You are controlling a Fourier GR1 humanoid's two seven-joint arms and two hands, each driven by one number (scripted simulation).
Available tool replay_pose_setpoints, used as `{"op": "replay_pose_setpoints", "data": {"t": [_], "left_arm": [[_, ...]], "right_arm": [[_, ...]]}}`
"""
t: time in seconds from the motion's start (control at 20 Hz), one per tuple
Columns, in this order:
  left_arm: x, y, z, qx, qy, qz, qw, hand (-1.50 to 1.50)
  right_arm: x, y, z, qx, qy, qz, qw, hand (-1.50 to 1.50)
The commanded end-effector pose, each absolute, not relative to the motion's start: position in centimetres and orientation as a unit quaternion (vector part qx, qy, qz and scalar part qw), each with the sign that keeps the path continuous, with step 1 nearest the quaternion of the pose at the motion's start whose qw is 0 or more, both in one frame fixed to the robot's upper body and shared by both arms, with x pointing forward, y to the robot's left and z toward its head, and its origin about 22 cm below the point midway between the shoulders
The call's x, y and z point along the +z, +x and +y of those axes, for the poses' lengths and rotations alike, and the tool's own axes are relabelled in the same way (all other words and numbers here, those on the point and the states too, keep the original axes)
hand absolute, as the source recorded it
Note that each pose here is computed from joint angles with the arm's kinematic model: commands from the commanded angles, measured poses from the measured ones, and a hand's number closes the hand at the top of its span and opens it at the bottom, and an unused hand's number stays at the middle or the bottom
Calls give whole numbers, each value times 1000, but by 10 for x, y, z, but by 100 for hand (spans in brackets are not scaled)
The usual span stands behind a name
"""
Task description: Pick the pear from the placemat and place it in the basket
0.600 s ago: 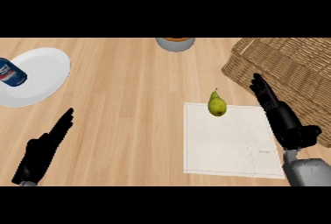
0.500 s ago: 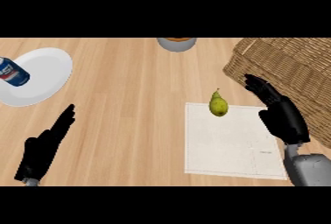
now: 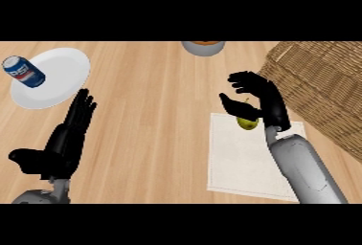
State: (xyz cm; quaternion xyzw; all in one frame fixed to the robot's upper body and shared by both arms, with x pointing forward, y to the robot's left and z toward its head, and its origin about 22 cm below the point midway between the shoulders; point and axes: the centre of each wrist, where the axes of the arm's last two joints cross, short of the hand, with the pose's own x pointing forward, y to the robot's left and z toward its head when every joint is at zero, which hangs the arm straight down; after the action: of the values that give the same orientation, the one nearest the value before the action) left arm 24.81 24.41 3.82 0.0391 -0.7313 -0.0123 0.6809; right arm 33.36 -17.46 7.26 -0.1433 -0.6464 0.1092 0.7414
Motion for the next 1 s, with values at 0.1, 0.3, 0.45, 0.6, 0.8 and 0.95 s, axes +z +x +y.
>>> {"op": "replay_pose_setpoints", "data": {"t": [0.1, 0.3, 0.45, 0.6, 0.8, 0.95], "left_arm": [[42, 245, 227, 0, 21, -740, 672, 0], [38, 252, 235, 6, 34, -742, 669, 0], [37, 250, 225, 6, 25, -740, 672, 0], [37, 253, 231, 11, 32, -741, 670, 0], [35, 251, 228, 13, 30, -739, 673, 0], [31, 249, 225, 12, 33, -743, 668, 0]], "right_arm": [[85, 367, -118, 65, -294, -575, 760, -150], [95, 397, -159, 110, -462, -468, 745, -150], [128, 414, -159, 158, -524, -369, 751, -150], [171, 427, -148, 227, -526, -296, 764, -150], [204, 440, -134, 303, -469, -233, 796, -150], [228, 448, -124, 320, -428, -214, 818, -150]]}}
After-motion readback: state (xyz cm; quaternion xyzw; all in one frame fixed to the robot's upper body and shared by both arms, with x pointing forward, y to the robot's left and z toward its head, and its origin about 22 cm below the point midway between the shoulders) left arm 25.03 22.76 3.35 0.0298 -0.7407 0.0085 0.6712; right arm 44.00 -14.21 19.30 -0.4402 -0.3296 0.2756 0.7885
